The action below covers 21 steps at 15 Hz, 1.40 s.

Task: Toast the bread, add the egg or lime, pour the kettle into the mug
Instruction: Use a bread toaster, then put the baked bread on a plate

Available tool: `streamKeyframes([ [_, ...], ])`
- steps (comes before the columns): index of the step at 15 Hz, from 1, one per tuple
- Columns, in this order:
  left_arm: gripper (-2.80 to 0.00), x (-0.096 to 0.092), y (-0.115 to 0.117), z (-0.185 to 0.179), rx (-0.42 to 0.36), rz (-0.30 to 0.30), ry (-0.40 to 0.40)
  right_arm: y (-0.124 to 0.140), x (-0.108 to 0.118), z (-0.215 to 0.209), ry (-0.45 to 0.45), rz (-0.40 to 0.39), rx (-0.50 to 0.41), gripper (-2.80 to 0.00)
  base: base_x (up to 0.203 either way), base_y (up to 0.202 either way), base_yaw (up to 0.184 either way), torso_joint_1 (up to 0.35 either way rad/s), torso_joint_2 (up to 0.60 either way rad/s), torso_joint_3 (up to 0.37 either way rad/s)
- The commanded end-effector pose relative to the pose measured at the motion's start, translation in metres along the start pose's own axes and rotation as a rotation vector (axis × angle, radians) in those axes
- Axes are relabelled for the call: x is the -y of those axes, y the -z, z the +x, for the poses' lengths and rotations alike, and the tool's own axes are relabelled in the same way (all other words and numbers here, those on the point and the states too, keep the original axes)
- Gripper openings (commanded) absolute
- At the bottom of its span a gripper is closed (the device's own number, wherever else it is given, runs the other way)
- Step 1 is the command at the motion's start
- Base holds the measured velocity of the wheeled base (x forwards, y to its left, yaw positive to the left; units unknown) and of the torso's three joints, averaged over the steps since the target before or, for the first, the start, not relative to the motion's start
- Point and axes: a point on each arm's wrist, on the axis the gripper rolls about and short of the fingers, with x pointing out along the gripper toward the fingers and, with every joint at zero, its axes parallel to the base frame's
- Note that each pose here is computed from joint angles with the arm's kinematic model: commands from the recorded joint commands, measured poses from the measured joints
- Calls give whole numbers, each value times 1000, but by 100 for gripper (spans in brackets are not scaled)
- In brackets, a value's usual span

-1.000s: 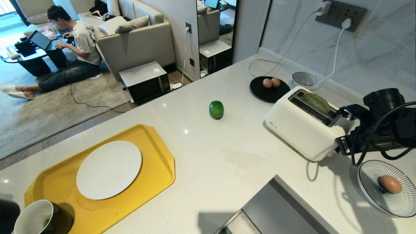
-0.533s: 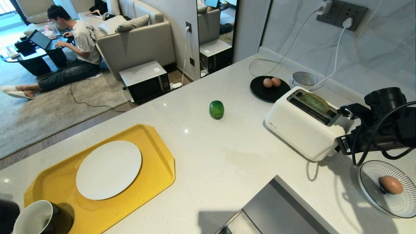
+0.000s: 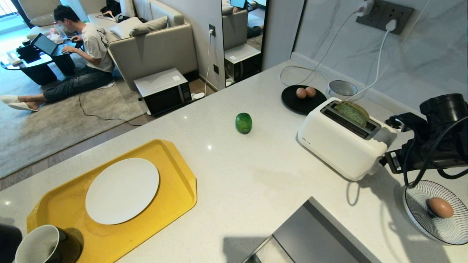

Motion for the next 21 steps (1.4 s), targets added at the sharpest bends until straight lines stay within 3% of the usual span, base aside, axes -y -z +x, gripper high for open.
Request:
streamKeyframes([
  [1, -280, 0, 0, 0, 0, 0, 0, -2, 2, -21, 13, 2, 50, -280, 0, 0, 0, 0, 0, 0],
  [16, -280, 0, 0, 0, 0, 0, -2, 20, 5, -141, 85, 7, 333, -280, 0, 0, 0, 0, 0, 0],
  [21, -280, 0, 0, 0, 0, 0, 0, 23, 6, -160, 98, 4, 388, -280, 0, 0, 0, 0, 0, 0],
])
